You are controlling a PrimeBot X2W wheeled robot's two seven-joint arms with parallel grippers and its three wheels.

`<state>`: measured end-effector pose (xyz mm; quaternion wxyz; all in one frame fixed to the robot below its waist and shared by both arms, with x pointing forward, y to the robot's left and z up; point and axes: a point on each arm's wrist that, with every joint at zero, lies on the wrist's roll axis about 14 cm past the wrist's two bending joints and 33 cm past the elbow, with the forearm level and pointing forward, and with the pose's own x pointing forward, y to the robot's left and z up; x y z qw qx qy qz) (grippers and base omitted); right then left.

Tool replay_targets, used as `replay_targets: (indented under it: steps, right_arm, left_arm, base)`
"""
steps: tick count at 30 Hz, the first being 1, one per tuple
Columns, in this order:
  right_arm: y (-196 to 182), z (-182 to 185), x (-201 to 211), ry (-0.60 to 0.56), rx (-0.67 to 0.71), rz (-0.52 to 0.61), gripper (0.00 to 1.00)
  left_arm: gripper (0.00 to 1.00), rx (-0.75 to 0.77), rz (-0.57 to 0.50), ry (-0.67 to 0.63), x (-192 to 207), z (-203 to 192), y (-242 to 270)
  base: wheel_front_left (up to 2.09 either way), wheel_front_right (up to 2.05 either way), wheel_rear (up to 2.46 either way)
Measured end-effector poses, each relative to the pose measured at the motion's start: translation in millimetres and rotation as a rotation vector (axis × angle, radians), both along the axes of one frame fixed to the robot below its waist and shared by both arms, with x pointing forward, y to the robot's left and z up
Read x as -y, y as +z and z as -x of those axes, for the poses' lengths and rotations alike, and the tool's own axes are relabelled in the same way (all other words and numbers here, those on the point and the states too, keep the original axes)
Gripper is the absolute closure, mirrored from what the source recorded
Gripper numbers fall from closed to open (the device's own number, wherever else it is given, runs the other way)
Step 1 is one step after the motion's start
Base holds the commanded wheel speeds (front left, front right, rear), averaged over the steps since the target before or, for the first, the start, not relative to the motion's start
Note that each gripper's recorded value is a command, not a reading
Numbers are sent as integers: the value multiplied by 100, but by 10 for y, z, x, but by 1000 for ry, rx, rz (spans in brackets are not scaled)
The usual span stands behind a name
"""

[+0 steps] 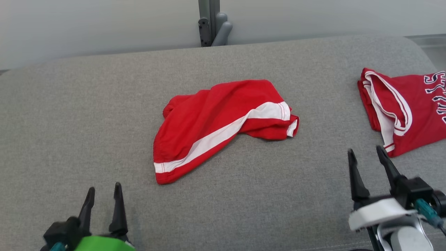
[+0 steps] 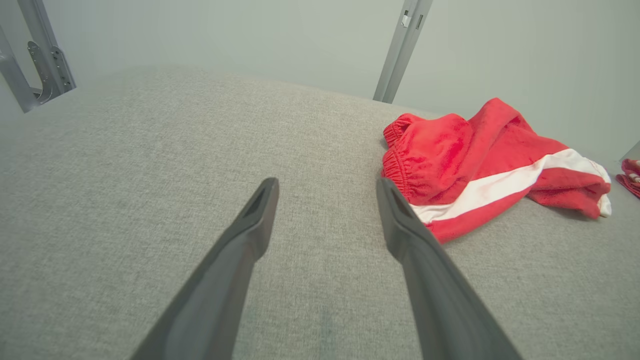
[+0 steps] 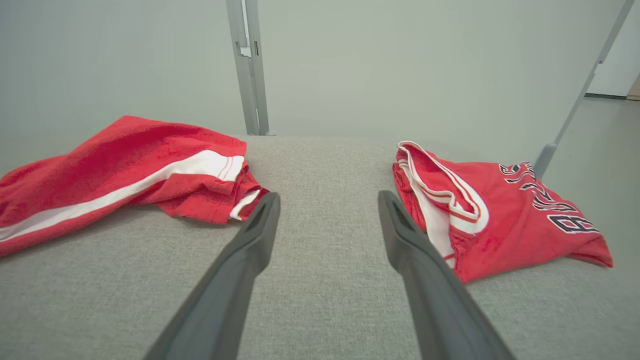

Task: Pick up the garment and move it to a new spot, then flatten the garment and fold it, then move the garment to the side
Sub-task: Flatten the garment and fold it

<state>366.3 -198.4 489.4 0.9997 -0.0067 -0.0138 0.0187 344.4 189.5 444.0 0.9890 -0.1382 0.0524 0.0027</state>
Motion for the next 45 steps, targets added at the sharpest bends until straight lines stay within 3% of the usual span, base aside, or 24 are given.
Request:
replay_targets:
  steps: [4, 18, 27, 40, 45]
  right_arm:
    - [171, -424, -267, 111, 53, 2, 0]
    - [-358, -1392, -996, 375, -141, 44, 0]
    - [-669, -1492, -1292, 436, -223, 22, 0]
    - [-632, -1509, -1176, 413, -220, 18, 0]
    - [-600, -1493, -1228, 402, -224, -60, 0]
  left_arm:
    - [0, -17, 8, -98, 283, -243, -68]
    - [0, -183, 22, -245, 654, -894, -515]
    - [0, -236, 48, -256, 675, -862, -673]
    - [0, -231, 54, -280, 698, -866, -641]
    - [0, -213, 56, -284, 705, -890, -589]
  base:
    - [0, 0, 0]
    - [0, 0, 0]
    - [0, 0, 0]
    - [0, 0, 0]
    - [0, 0, 0]
